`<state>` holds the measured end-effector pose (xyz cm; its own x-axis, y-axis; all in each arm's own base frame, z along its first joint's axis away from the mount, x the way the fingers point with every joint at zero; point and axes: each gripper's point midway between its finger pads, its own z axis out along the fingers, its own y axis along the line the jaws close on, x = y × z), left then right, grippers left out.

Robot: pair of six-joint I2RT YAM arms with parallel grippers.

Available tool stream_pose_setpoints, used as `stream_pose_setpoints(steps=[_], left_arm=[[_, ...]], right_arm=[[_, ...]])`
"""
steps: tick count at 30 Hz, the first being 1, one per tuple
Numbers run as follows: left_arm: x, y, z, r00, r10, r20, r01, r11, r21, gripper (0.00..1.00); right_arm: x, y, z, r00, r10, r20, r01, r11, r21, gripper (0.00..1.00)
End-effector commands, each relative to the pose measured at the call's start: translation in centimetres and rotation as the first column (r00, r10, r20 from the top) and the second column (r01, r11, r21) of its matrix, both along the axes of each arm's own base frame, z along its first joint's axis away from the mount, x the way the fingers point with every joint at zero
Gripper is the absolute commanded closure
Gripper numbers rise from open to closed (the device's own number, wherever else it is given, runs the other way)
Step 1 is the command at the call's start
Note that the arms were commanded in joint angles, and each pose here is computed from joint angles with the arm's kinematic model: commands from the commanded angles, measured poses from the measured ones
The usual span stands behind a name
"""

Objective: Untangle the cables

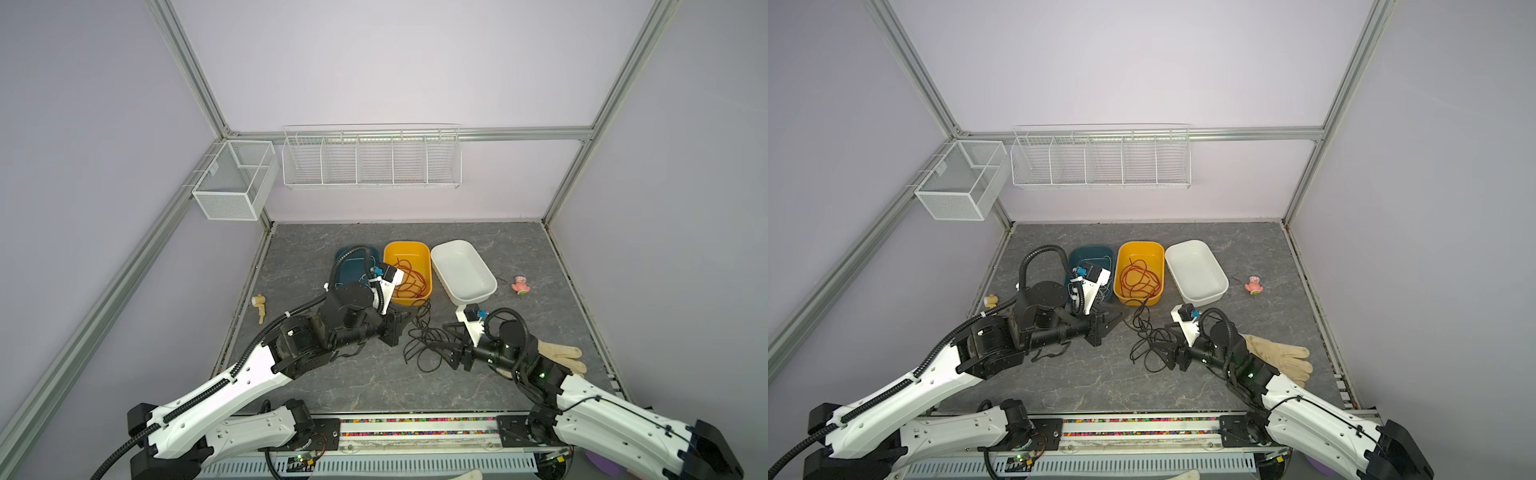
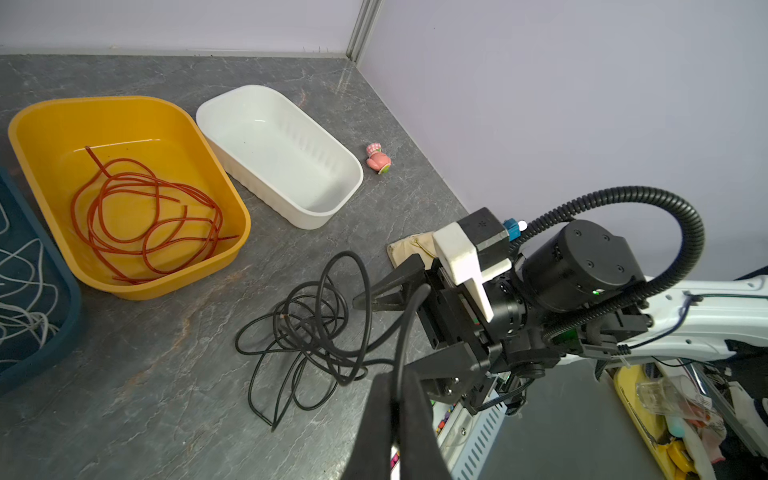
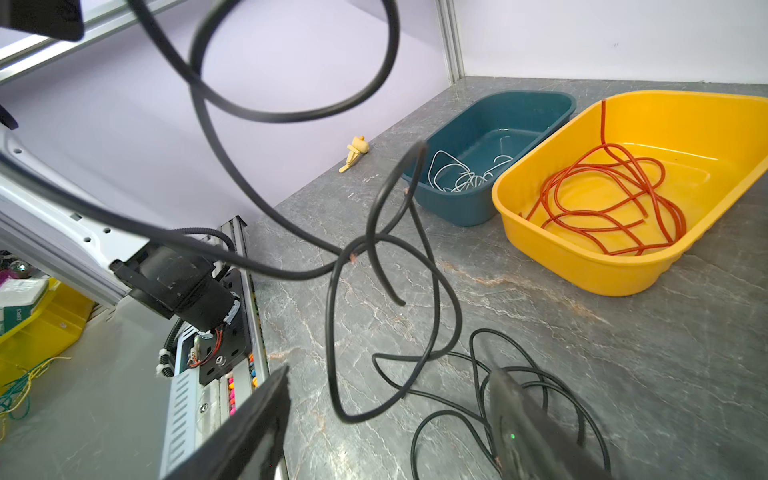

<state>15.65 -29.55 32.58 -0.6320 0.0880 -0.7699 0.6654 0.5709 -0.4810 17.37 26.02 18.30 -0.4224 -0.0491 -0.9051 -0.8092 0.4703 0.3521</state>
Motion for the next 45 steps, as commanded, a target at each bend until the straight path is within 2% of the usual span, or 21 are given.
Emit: stream_pose_setpoints(steps=[1, 11, 16, 24, 33, 45], left_arm=[[-0.5, -0.5, 0.3, 1.000, -0.024, -0.020, 0.023, 0.999, -0.039, 1.00], [-0.5, -0.8, 0.6, 0.999, -0.028, -0.028, 0.026, 0.998, -0.062, 1.00], [-0.6, -0.8, 0.9, 0.999, -0.028, -0.026, 0.026, 0.997, -0.075, 1.00], [-0.4, 0.0, 2.2, 1.000, -0.006, 0.011, 0.007, 0.997, -0.075, 1.00], [0.0, 3.9, 6.7, 0.987, 0.090, 0.137, -0.080, 0.994, -0.075, 1.00], [-0.3, 8.2, 11.2, 0.954, 0.170, 0.247, -0.155, 0.985, -0.081, 1.00]], right_arm=[[-0.2, 0.3, -0.2, 0.999, 0.015, 0.029, -0.015, 1.000, 0.000, 0.28], [-0.3, 0.7, -0.5, 0.999, 0.027, 0.024, -0.027, 1.000, -0.008, 0.49], [-0.3, 0.7, -0.5, 0.999, 0.025, 0.025, -0.024, 1.000, -0.012, 0.71], [0.0, 0.8, -1.0, 1.000, 0.015, 0.008, -0.015, 0.999, -0.047, 0.93], [1.2, 0.6, -2.7, 0.998, -0.042, -0.041, 0.036, 0.990, -0.135, 0.93], [2.9, -0.3, -5.0, 0.986, -0.148, -0.075, 0.125, 0.960, -0.251, 0.93]])
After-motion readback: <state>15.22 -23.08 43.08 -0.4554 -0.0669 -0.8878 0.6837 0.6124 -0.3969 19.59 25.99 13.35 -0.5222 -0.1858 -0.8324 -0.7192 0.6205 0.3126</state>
